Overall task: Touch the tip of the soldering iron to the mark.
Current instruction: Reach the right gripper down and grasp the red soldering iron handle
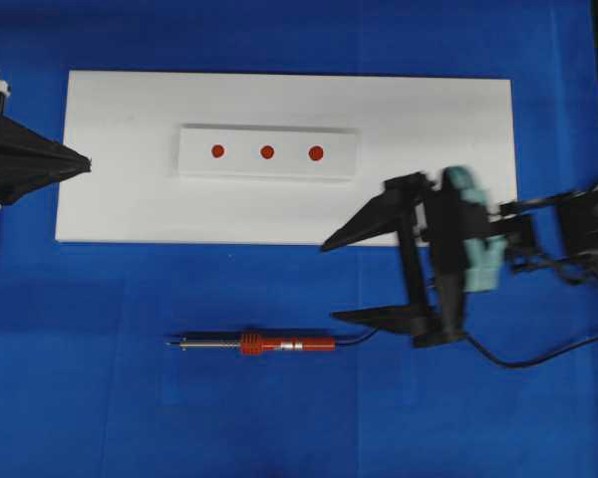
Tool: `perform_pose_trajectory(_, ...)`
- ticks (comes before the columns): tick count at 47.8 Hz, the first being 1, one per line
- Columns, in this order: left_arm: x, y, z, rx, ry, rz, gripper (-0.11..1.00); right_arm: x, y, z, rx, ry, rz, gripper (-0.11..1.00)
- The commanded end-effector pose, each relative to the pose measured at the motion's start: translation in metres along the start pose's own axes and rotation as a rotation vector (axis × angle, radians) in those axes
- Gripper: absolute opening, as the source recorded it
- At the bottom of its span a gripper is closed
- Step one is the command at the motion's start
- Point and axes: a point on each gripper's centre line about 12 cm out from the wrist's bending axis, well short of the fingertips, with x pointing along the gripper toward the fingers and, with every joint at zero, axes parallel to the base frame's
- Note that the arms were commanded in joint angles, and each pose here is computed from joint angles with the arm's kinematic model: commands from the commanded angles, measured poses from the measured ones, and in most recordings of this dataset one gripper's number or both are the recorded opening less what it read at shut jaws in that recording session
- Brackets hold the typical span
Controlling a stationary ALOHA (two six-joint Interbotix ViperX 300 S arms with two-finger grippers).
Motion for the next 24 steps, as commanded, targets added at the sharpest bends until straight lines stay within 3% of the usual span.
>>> perform_pose_trajectory(1, 0.002, 0.0, 0.003, 0.001, -0.012, 0.0, 0.0, 0.018, 0.005, 0.003, 0.024, -0.021, 0.006, 0.88)
perform_pose_trajectory(24, 0.001, 0.001, -0.001, 0.002, -0.002, 0.004, 0.0, 0.087, 0.016, -0.055, 0.154, 0.014, -0.03, 0.88)
